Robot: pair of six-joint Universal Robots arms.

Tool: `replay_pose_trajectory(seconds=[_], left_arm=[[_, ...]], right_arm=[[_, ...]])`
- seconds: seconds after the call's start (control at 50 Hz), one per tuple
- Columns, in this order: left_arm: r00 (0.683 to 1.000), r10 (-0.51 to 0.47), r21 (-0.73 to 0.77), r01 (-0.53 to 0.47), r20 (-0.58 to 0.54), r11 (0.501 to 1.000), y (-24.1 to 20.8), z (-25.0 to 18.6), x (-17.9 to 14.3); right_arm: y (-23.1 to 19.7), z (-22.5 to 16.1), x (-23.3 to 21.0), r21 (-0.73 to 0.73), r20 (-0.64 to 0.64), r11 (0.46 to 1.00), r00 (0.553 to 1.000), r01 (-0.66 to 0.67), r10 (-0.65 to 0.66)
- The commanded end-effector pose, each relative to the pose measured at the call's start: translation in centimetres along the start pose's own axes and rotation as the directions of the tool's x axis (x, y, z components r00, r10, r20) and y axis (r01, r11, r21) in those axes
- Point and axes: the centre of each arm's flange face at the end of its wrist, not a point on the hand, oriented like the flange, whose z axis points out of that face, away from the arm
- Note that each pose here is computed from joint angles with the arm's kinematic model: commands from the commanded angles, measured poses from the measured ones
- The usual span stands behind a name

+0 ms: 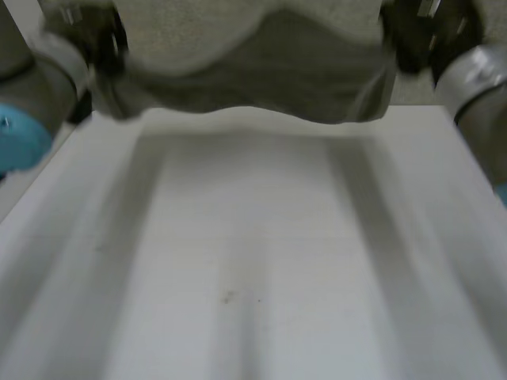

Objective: Fold the towel.

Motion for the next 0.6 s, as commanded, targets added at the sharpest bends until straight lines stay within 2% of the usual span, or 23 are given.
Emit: replay_pose_trajectory(seconds=[0.02,0.06,0.12,0.16,0.22,0.34,0.4,0.44,0.5,0.6], left_arm=[[0.999,0.043,-0.394,-0.047,-0.021,0.918,12.1,-4.5,-0.3],[0.998,0.062,-0.455,-0.069,-0.032,0.888,15.6,-6.2,-0.4],[0.996,0.077,-0.471,-0.087,-0.041,0.878,17.1,-6.8,-0.5],[0.990,0.121,-0.479,-0.139,-0.067,0.867,19.1,-7.9,-0.5],[0.981,0.173,-0.468,-0.196,-0.092,0.862,20.1,-8.5,-0.6],[0.975,0.198,-0.437,-0.220,-0.096,0.872,19.4,-8.9,-0.7],[0.977,0.196,-0.411,-0.215,-0.090,0.886,18.4,-9.0,-0.7],[0.977,0.195,-0.400,-0.214,-0.088,0.891,17.9,-9.0,-0.8],[0.978,0.194,-0.379,-0.210,-0.079,0.901,17.3,-8.9,-0.8],[0.981,0.193,-0.359,-0.192,-0.033,0.913,16.4,-8.1,-1.9]], right_arm=[[8.9,-5.0,-4.1,-0.426,0.237,0.905,0.968,0.022,0.088],[11.8,-6.6,-5.4,-0.514,0.266,0.858,0.956,0.029,0.126],[13.1,-7.3,-6.0,-0.547,0.275,0.836,0.950,0.029,0.147],[15.6,-8.5,-7.3,-0.595,0.292,0.804,0.938,0.023,0.189],[17.1,-9.6,-8.3,-0.629,0.302,0.777,0.925,0.012,0.230],[17.9,-9.9,-8.4,-0.636,0.281,0.771,0.927,-0.014,0.248],[18.2,-9.7,-7.9,-0.643,0.213,0.761,0.932,-0.092,0.293],[18.5,-9.6,-7.2,-0.659,0.132,0.728,0.924,-0.188,0.358],[18.8,-9.5,-6.7,-0.665,0.089,0.709,0.918,-0.235,0.387],[19.9,-9.6,-5.4,-0.680,-0.034,0.642,0.890,-0.354,0.455]])
